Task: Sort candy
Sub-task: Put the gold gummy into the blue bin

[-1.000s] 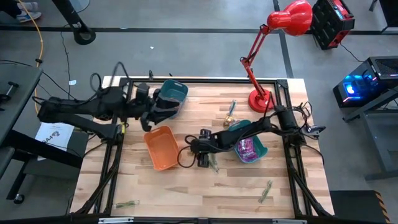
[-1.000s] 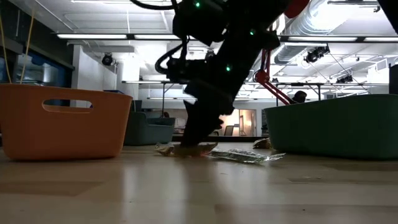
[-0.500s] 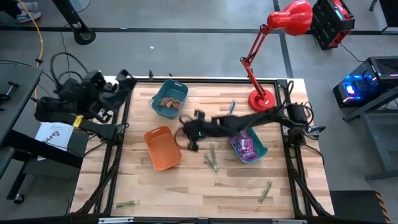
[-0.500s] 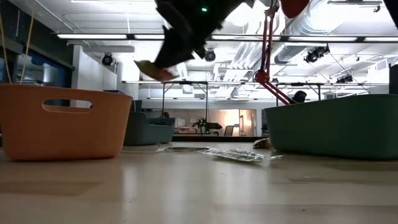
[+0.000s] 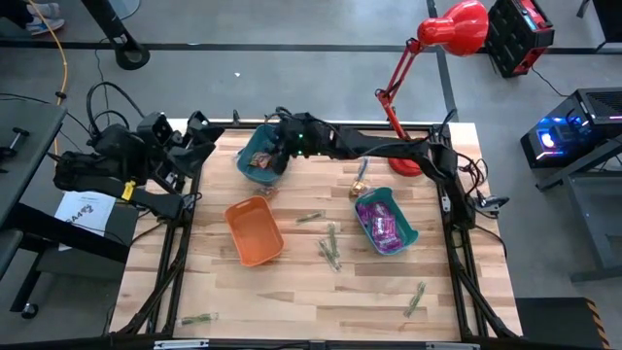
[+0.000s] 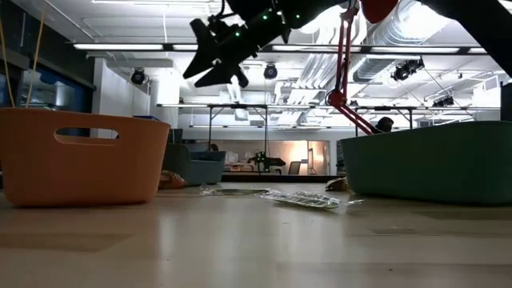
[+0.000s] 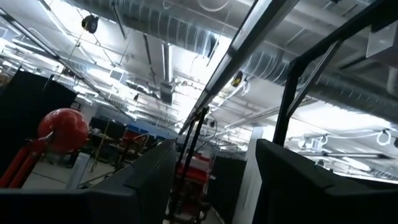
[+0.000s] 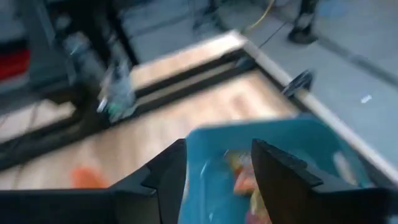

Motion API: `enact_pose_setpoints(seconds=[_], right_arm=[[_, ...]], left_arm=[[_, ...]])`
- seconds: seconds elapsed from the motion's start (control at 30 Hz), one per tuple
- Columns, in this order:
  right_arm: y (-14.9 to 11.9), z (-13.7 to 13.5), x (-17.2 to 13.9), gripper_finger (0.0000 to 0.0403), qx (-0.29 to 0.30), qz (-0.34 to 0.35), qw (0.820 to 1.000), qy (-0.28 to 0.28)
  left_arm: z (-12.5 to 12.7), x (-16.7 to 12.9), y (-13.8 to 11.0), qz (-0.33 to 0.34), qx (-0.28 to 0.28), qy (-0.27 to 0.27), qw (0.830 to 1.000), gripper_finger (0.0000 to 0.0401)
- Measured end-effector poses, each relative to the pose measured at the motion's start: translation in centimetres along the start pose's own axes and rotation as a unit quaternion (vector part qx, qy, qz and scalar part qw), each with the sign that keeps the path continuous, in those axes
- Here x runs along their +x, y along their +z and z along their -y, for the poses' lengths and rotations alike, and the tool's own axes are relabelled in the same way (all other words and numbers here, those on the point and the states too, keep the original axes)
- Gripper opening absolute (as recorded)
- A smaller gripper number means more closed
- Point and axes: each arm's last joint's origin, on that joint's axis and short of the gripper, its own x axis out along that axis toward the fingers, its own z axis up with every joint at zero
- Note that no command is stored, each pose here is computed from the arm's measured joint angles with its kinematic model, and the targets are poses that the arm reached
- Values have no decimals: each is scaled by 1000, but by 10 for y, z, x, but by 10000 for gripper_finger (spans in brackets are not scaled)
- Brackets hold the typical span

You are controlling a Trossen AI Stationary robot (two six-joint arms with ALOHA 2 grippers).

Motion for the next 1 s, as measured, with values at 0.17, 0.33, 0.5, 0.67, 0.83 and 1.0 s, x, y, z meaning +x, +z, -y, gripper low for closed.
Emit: enact_pose_setpoints(seconds=[0.17, 0.33, 0.5, 0.67, 0.83, 1.0], right_arm=[[-21, -19, -2, 188, -30, -100, 990, 93], [-61, -64, -1, 188, -162, -201, 960, 109], [-102, -82, 36, 188, -221, -204, 950, 85], [-120, -68, 67, 188, -225, -179, 958, 13], [-123, -58, 78, 188, -240, -158, 958, 4], [-127, -57, 85, 187, -259, -142, 955, -6]], left_arm=[[-3, -9, 0, -33, 16, 36, 999, 216], [-5, -15, 2, -49, 14, 59, 997, 216], [-5, -15, 1, -48, 14, 65, 997, 216], [-6, -15, 1, -48, 2, 67, 997, 216], [-6, -15, 1, -46, 0, 71, 996, 216], [-6, -15, 1, -45, 1, 76, 996, 216]])
